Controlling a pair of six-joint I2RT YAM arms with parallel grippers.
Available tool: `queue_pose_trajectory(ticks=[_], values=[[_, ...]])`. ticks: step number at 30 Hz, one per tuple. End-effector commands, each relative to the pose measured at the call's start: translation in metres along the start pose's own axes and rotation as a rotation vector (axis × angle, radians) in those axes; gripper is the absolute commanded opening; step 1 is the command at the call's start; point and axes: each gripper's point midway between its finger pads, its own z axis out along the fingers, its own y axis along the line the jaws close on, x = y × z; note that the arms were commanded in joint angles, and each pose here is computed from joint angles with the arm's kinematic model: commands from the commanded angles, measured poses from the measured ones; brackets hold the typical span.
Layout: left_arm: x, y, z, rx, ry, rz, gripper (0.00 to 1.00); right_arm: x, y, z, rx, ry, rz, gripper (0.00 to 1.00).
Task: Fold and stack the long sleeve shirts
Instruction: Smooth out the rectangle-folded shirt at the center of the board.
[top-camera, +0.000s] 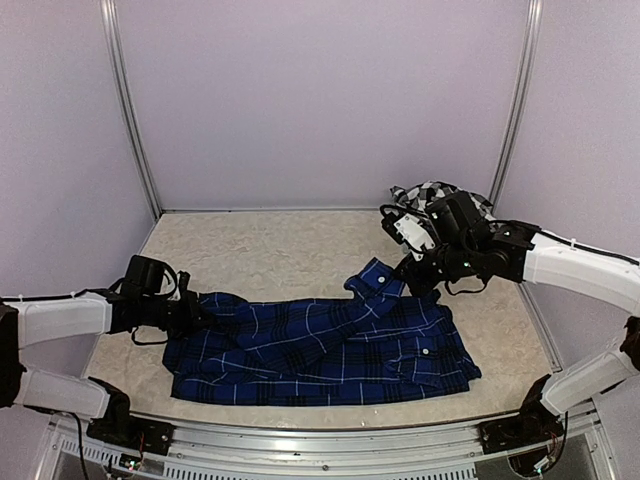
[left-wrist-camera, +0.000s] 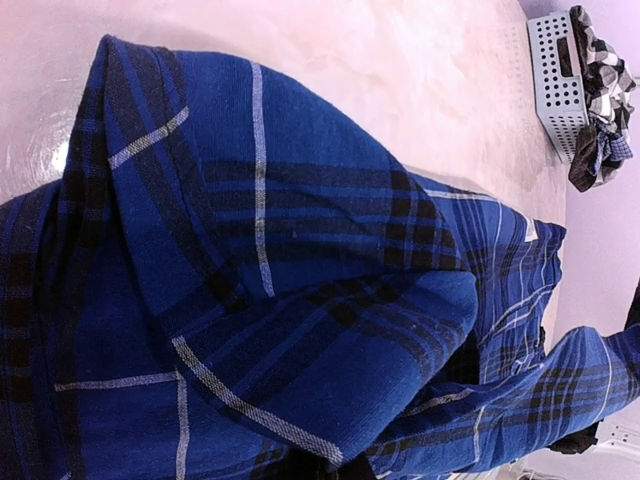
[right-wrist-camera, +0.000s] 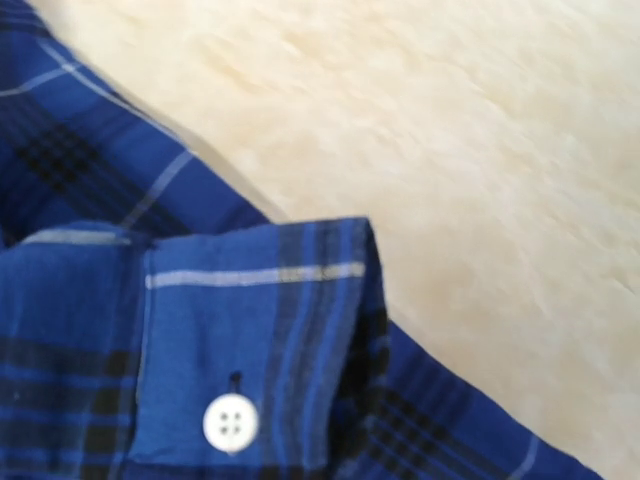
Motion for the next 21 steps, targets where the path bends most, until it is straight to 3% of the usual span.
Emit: queue_pose_trajectory(ticks=[1,4,11,17,21], values=[[-0.012,-0.018,-0.007,0.057,-0.025,0.002,0.0,0.019,-0.019,0.006,0.096,0.071,0.039,0.0],[-0.013,-0.029,-0.007,0.115,-0.02,0.021,0.07,0.018,-0.015,0.009,0.075,0.063,0.041,0.0],[-0.025,-0.059,-0.017,0.23,-0.058,0.079,0.44,0.012,-0.011,0.011,0.05,0.051,0.04,0.0],[-0.035,-0.077,-0.025,0.272,-0.08,0.114,0.57,0.011,-0.01,0.008,0.04,0.054,0.041,0.0],[-0.034,-0.067,-0.021,0.199,-0.047,0.112,0.67,0.003,-0.009,-0.002,0.033,0.038,0.042,0.0]])
